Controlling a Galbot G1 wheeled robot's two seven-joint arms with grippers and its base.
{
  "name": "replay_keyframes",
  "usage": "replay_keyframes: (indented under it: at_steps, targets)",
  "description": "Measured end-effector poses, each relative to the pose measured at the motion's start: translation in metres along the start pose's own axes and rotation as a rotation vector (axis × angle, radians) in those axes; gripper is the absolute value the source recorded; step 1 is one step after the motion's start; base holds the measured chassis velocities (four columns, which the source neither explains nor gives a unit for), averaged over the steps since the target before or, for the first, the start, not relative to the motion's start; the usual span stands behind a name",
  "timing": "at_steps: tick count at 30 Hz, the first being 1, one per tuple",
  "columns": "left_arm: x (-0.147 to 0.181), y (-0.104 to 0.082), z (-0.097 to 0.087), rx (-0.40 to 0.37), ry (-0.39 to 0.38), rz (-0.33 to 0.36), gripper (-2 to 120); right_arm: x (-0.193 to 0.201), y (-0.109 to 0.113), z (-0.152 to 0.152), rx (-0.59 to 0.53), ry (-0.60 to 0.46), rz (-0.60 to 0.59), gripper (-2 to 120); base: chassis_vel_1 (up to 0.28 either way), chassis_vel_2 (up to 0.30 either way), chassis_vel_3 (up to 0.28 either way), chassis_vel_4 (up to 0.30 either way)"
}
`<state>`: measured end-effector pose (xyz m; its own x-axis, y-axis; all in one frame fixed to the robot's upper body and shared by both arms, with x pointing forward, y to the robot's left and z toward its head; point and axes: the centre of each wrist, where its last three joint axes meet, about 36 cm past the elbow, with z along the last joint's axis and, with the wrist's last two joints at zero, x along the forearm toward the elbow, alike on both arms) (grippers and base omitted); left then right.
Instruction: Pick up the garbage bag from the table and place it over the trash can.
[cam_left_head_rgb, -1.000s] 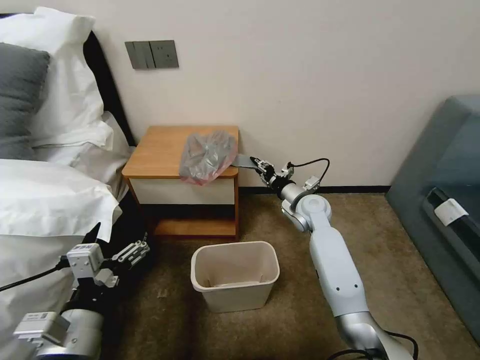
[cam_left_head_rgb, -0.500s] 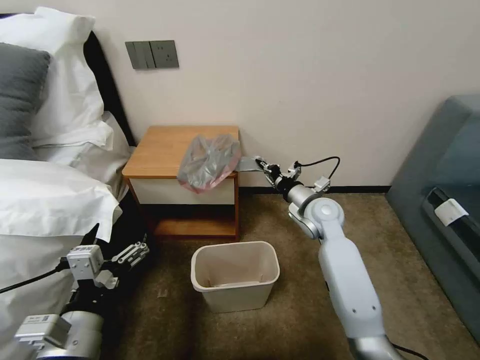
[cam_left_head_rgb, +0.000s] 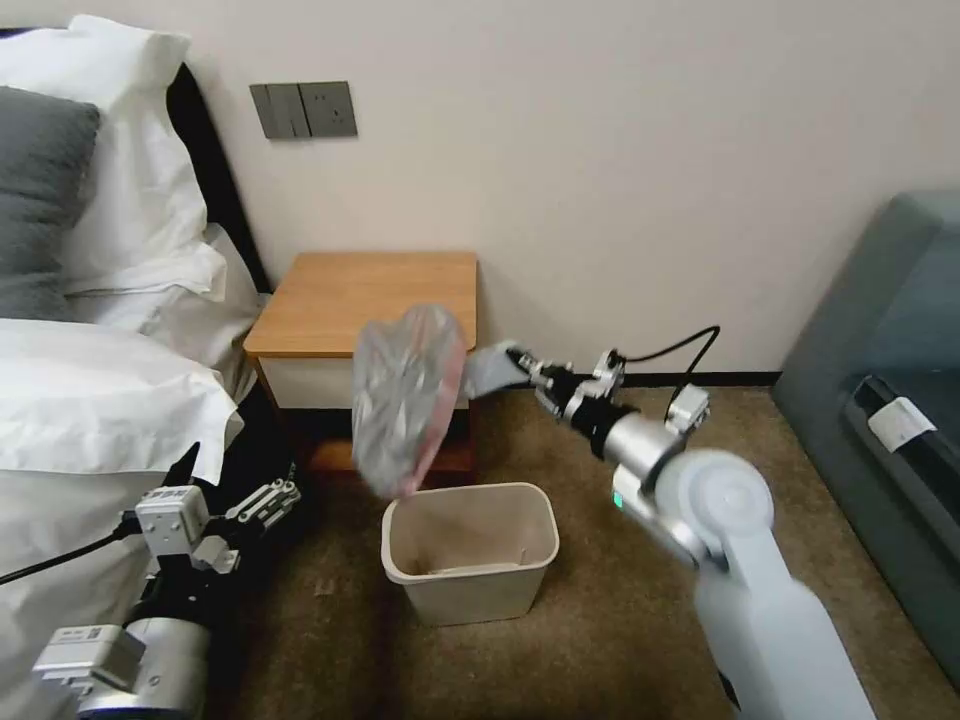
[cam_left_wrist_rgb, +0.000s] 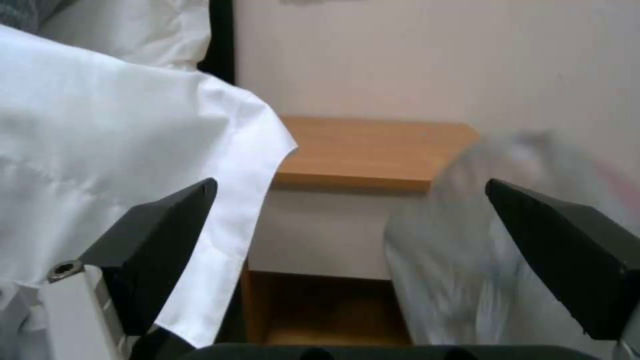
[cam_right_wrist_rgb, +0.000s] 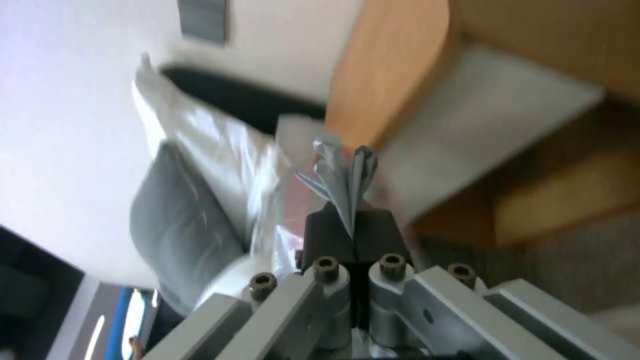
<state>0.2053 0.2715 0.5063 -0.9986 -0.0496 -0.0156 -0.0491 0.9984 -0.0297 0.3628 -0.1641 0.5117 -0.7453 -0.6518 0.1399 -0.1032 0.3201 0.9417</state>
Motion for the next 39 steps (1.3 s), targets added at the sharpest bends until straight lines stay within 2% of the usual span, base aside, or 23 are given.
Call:
replay_keyframes:
  at_steps: [4,7,14,18,28,39]
  targets:
    - [-0.001,0.0,-0.001,-0.001,-0.004,0.0,100,-0.006,-0.002,0.043,0.019,0.029,0.025,0,0.0,0.0,0.0,0.0]
    - [-0.001,-0.001,0.0,0.001,0.0,-0.003,100,-0.01,-0.002,0.056,0.017,0.026,0.037,0,0.0,0.0,0.0,0.0]
    - [0.0,-0.001,0.001,0.004,0.003,-0.011,100,0.005,-0.007,0.051,0.016,0.058,0.041,0,0.0,0.0,0.0,0.0]
    - [0.0,-0.003,0.001,0.008,0.0,-0.016,100,0.017,-0.018,0.056,0.028,0.081,0.066,0,0.0,0.0,0.0,0.0]
    - [-0.002,-0.005,0.0,0.012,-0.011,-0.015,100,0.039,-0.058,0.056,0.147,0.083,0.107,0,0.0,0.0,0.0,0.0]
    - [-0.002,-0.006,0.001,0.01,-0.022,-0.012,100,0.035,-0.097,0.061,0.282,0.076,0.179,0,0.0,0.0,0.0,0.0]
